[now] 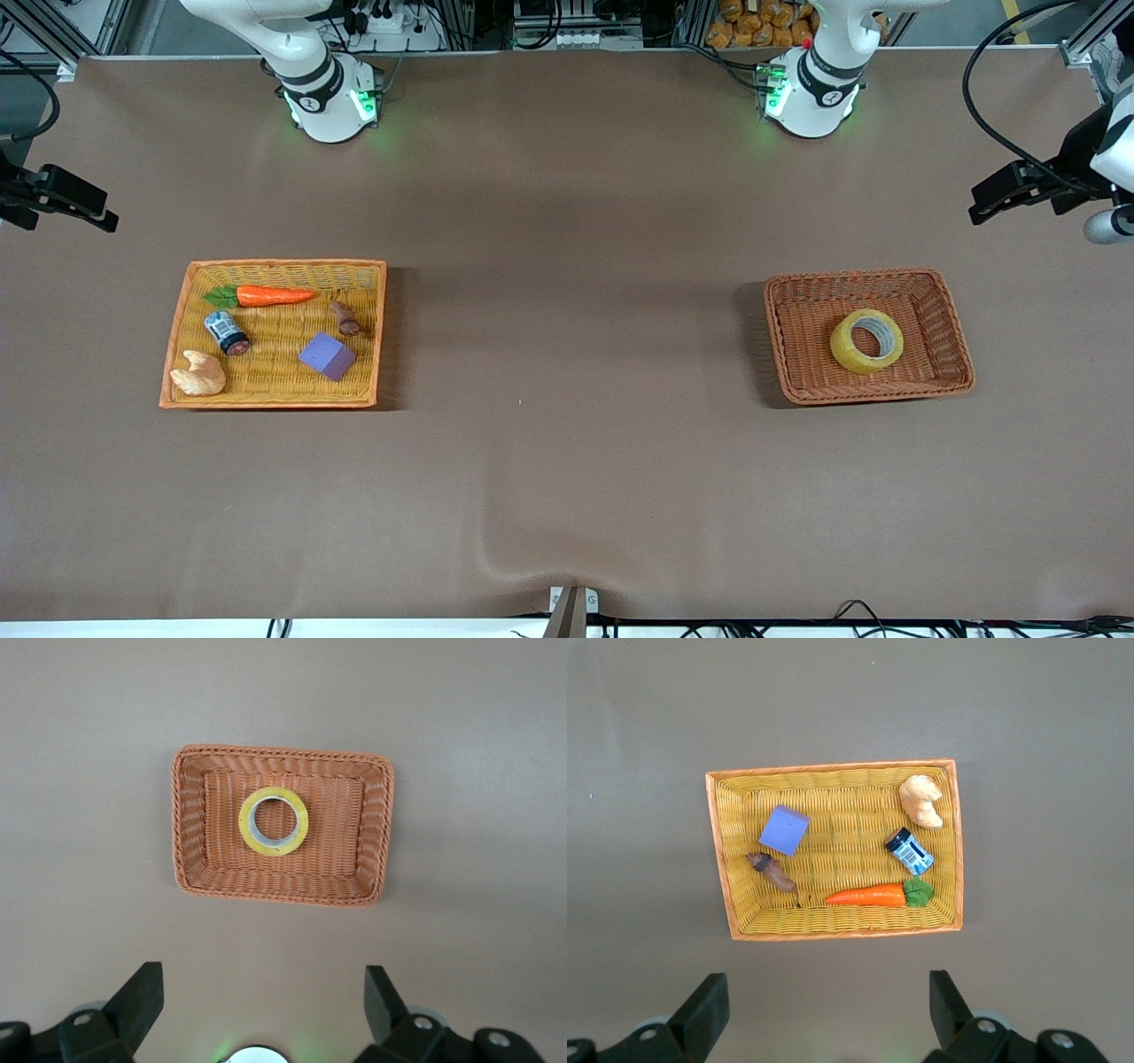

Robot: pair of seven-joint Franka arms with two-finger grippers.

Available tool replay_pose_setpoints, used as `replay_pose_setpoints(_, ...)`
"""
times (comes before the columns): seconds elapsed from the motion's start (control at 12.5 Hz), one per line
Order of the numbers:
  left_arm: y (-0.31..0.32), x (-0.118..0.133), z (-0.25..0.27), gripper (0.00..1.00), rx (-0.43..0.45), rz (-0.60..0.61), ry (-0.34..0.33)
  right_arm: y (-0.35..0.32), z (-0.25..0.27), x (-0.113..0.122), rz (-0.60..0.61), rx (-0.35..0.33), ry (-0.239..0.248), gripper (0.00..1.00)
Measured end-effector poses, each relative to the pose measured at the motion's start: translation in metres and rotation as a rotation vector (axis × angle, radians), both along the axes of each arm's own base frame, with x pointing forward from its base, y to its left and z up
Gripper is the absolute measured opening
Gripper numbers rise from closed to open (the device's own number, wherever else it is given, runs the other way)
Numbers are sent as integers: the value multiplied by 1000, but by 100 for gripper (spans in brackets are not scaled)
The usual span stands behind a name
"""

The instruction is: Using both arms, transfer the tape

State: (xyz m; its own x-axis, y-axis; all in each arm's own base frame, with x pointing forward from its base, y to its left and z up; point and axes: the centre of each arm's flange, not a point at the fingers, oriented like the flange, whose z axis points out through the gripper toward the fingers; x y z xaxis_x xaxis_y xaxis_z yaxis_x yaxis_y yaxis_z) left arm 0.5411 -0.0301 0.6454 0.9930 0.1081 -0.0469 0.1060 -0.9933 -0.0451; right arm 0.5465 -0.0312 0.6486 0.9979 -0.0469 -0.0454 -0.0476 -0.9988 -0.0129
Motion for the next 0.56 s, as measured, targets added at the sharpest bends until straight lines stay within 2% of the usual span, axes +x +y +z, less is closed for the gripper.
replay_pose_setpoints(0.24,5,0,6,100,3,6,-13,0,0,0,0,0,-1,100)
replay_pose_setpoints(0.56,26,5,-2,100,1,-5,3,0,0,0,0,0,-2,100)
